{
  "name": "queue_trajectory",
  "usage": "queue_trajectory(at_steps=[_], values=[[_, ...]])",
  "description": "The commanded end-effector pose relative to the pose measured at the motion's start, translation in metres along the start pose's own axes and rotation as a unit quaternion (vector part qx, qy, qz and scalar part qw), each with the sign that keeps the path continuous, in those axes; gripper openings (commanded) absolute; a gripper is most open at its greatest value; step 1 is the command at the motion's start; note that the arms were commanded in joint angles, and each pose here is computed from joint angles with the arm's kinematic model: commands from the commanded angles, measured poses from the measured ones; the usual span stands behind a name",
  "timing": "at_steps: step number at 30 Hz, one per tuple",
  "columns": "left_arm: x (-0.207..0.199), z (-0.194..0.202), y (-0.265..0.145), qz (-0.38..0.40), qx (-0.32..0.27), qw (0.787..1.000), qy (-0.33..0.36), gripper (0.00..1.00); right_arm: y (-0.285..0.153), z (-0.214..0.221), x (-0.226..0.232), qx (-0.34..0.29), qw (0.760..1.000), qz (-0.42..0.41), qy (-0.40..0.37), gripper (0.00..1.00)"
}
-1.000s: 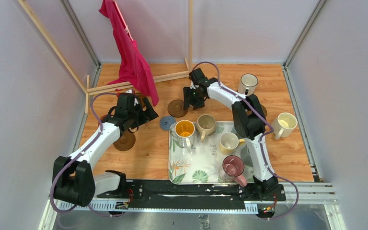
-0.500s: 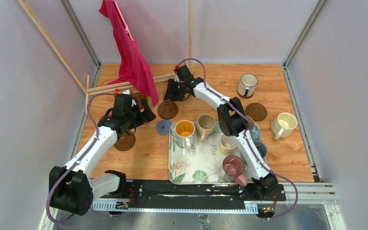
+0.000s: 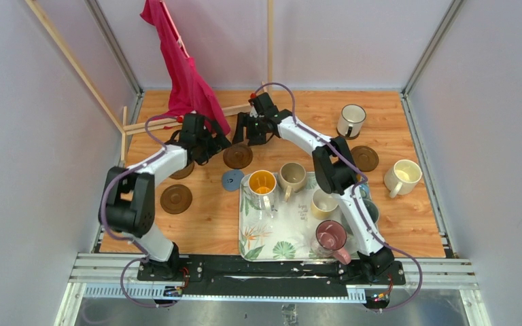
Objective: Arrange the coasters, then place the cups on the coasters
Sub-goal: Move the coaster to the center of the board.
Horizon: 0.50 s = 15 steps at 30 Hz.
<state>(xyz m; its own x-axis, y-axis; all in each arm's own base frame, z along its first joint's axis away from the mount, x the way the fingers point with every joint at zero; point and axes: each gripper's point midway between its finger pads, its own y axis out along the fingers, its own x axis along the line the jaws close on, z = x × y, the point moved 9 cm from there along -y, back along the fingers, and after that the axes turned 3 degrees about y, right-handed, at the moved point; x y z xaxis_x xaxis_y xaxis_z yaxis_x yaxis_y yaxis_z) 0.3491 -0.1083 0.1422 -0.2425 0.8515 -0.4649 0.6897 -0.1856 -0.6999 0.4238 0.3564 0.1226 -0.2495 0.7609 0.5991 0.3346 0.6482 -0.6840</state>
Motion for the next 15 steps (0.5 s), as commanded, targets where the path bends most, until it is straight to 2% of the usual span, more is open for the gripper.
queue_trajectory(at_steps=[1, 7, 12, 15], values=[[-0.009, -0.027, 0.030, 0.001, -0.037, 0.999, -0.023, 1.00, -0.039, 0.004, 0.003, 0.000, 0.999, 0.027, -0.036, 0.79], [0.022, -0.038, 0.054, -0.063, -0.020, 0.997, -0.050, 1.00, -0.053, 0.019, -0.001, 0.023, 0.998, 0.031, -0.045, 0.78], [0.040, -0.047, 0.067, -0.081, -0.006, 0.995, -0.061, 1.00, -0.045, 0.027, -0.008, 0.043, 0.998, 0.030, -0.046, 0.63], [0.050, -0.060, 0.070, -0.088, -0.014, 0.994, -0.070, 1.00, -0.033, 0.030, -0.015, 0.055, 0.997, 0.030, -0.047, 0.60]])
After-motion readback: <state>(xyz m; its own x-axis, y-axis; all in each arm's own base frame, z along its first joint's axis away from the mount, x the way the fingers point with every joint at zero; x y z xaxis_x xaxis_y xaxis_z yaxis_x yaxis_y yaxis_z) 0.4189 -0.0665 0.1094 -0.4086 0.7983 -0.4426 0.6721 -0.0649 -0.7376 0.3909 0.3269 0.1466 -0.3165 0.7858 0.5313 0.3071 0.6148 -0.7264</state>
